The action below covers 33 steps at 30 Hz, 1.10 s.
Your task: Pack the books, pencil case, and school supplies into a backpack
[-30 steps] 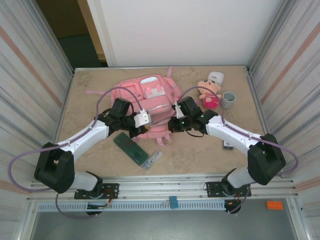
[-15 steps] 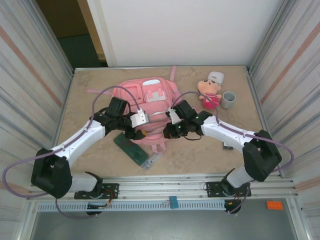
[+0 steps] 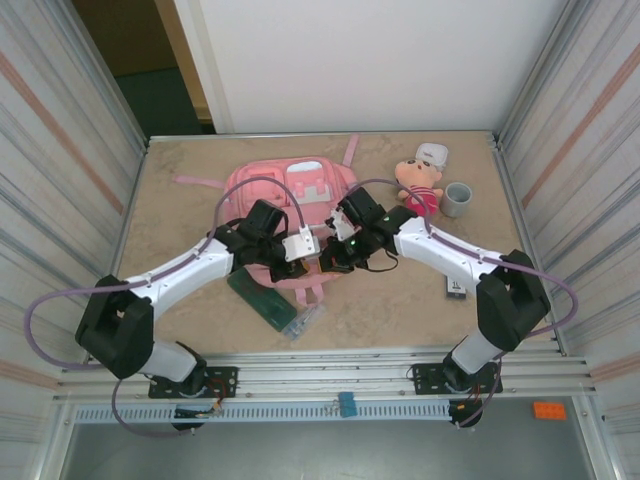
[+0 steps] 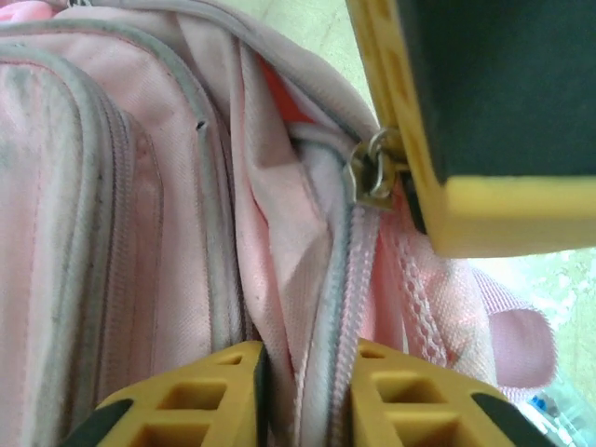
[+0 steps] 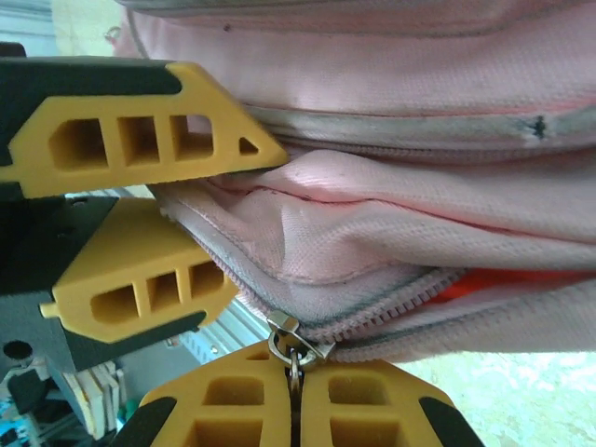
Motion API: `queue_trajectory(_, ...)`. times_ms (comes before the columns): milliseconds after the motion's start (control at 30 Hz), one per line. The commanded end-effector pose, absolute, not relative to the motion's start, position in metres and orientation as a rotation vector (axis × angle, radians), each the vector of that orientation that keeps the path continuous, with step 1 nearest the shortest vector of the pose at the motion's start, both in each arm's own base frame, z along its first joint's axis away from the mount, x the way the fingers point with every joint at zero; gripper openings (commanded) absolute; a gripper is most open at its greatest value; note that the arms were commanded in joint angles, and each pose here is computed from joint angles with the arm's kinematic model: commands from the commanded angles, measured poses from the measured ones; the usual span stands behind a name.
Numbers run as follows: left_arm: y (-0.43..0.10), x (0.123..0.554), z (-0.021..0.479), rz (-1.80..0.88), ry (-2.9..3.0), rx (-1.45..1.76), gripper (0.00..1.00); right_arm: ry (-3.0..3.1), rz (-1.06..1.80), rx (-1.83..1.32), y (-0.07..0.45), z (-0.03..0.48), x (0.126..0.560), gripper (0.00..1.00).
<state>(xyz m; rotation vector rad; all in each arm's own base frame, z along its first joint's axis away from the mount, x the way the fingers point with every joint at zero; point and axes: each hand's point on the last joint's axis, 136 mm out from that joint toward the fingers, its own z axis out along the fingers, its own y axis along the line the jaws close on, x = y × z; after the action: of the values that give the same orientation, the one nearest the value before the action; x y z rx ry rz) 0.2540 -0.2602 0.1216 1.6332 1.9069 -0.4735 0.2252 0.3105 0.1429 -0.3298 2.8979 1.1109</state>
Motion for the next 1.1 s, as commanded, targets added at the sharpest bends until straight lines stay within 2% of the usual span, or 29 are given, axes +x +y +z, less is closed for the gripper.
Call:
queue_trajectory(0, -0.237, 0.263, 0.111, -0.363, 1.951, 1.666, 0.09, 2.920, 1.162, -0.327, 0.290, 0.162, 0.223, 0.00)
queue_trajectory(67, -0.224, 0.264, 0.109, -0.347, 1.963, 1.683, 0.05, 2.933, 1.134, -0.292, 0.272, 0.162, 0.228, 0.00)
queue_trajectory(200, -0.204, 0.257, 0.107, -0.341, 1.974, 1.744, 0.04, 2.953, 1.098, -0.251, 0.245, 0.157, 0.239, 0.00)
queue_trajectory(567, -0.184, 0.246, 0.119, -0.303, 1.929, 1.777, 0.09, 2.954, 1.056, -0.276, 0.238, 0.129, 0.272, 0.00)
queue_trajectory(667, -0.178, 0.251, 0.118, -0.240, 1.953, 1.755, 0.29, 2.932, 1.091, -0.308, 0.249, 0.140, 0.276, 0.00)
queue_trajectory(767, -0.190, 0.255, 0.143, -0.324, 1.973, 1.619, 0.50, 2.860, 1.188, -0.364, 0.271, 0.159, 0.270, 0.00)
queue_trajectory(867, -0.205, 0.263, 0.176, -0.416, 1.999, 1.424, 0.65, 2.832, 1.218, -0.396, 0.285, 0.169, 0.263, 0.00)
queue_trajectory(1067, -0.248, 0.258, 0.200, -0.443, 1.935, 1.350, 0.75, 2.807, 1.216, -0.470, 0.303, 0.183, 0.247, 0.00)
